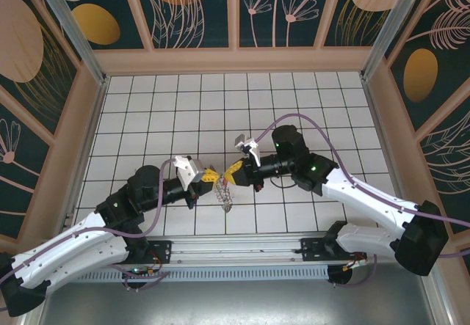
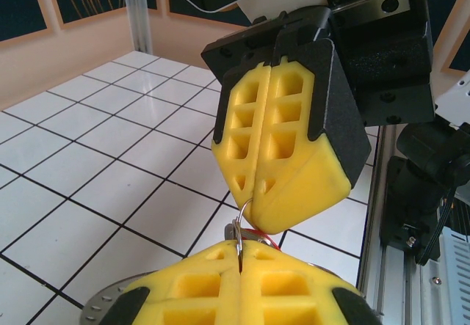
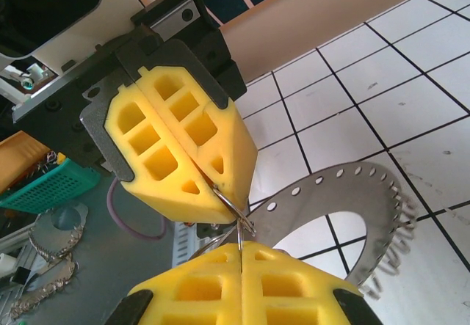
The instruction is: Put the keys on the keyring
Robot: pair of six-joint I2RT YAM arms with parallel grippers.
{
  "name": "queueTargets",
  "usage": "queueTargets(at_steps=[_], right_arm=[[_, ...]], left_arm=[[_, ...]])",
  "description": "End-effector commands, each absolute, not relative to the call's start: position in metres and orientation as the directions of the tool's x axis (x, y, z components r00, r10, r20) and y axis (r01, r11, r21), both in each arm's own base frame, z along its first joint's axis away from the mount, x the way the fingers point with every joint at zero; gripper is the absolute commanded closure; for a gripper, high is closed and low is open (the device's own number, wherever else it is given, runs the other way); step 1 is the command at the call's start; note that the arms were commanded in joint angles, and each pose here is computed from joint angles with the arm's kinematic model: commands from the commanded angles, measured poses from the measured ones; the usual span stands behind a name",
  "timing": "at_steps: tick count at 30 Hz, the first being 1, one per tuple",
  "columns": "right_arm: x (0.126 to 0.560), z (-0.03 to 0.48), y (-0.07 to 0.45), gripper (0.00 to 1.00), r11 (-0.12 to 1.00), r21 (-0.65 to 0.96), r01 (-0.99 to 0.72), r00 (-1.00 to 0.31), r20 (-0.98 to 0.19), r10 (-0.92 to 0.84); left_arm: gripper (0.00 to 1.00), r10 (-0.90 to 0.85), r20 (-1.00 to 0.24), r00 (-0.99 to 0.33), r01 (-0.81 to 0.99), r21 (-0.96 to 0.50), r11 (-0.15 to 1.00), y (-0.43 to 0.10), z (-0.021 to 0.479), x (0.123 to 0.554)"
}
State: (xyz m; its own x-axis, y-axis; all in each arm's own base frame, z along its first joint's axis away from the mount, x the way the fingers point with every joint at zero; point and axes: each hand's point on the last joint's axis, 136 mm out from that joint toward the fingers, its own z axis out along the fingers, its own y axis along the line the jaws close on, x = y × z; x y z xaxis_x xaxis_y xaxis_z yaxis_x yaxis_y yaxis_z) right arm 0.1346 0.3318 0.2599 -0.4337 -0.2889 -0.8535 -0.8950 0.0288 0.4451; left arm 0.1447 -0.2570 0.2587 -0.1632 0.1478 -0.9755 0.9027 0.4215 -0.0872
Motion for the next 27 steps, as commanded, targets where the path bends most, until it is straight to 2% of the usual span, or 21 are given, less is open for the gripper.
queueTargets(at_steps=[1, 27], right_arm=[[0.141, 0.272, 0.333, 1.00, 0.026, 0.421, -0.907, -0.414, -0.877, -0.243], [0.159, 0.257, 0.333, 1.00, 0.101, 0.484, -0.869, -0.492, -0.828, -0.271]], left_arm=[[1.00, 0.075, -0.993, -0.093, 0.920, -0.057, 0.387, -0.259, 0.289, 0.140], [1.00, 0.073, -0.993, -0.090, 0.920, -0.055, 0.387, -0.258, 0.291, 0.140]])
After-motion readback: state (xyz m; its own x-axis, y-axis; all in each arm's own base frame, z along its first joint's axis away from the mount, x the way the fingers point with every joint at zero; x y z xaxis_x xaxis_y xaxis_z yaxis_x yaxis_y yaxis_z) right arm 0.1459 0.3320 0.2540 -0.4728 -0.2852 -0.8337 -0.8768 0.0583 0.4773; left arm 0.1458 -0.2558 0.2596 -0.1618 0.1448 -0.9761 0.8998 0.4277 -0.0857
